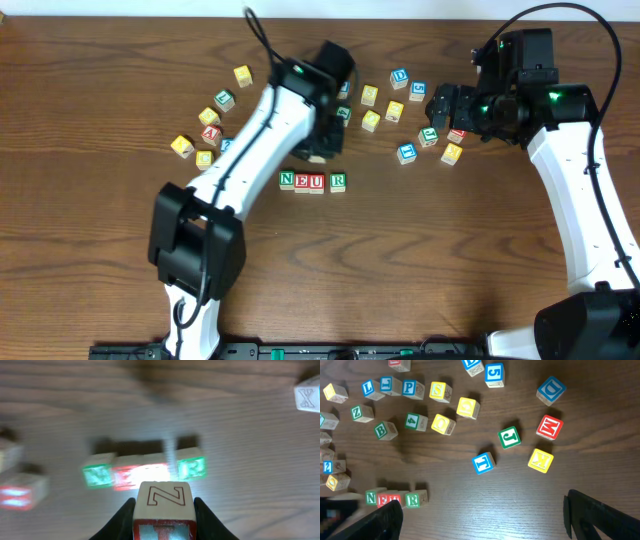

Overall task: Spell out NEURIPS
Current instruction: 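Carry the I block with the left gripper toward the N-E-U-R row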

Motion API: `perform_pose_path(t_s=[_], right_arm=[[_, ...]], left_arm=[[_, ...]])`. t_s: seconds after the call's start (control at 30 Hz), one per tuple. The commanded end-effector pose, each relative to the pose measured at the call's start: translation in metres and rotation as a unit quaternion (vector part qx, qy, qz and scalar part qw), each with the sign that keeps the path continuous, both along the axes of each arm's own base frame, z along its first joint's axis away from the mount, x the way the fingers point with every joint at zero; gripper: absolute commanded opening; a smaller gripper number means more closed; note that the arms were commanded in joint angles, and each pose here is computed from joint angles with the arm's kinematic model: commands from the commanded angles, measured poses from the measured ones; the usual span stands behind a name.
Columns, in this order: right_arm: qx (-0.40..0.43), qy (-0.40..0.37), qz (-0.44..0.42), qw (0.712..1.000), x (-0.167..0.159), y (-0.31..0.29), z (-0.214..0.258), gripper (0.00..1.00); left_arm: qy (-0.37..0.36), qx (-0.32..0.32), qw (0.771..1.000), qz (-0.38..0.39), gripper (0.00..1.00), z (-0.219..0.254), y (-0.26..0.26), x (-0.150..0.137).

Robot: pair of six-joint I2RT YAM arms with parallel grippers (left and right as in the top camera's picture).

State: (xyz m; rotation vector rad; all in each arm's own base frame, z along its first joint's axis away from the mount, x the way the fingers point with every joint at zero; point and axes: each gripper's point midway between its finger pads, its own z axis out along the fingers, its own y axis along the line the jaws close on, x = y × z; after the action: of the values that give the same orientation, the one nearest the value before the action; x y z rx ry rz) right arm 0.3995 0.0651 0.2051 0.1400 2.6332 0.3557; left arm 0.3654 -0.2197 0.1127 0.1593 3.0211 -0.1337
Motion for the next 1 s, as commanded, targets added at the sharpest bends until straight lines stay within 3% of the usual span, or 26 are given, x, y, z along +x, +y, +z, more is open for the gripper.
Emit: perform_pose_path(t_s=[0.0, 0.37, 0.97], right_arm=[[0.002, -0.008, -0.001, 1.0, 0.003, 0.002, 0.006, 0.99], [0.002, -0.008, -0.001, 1.0, 0.003, 0.002, 0.006, 0.99], [0.002, -0.008, -0.001, 1.0, 0.003, 0.002, 0.006, 0.99]], left_arm=[[0.024, -0.021, 0.999, 0.035, 0.24, -0.022, -0.017, -0.012], [-0.005, -0.052, 0.998, 0.042, 0.24, -0.052, -0.055, -0.015], [0.016, -0.031, 0.999, 0.026, 0.24, -0.087, -0.068, -0.028]])
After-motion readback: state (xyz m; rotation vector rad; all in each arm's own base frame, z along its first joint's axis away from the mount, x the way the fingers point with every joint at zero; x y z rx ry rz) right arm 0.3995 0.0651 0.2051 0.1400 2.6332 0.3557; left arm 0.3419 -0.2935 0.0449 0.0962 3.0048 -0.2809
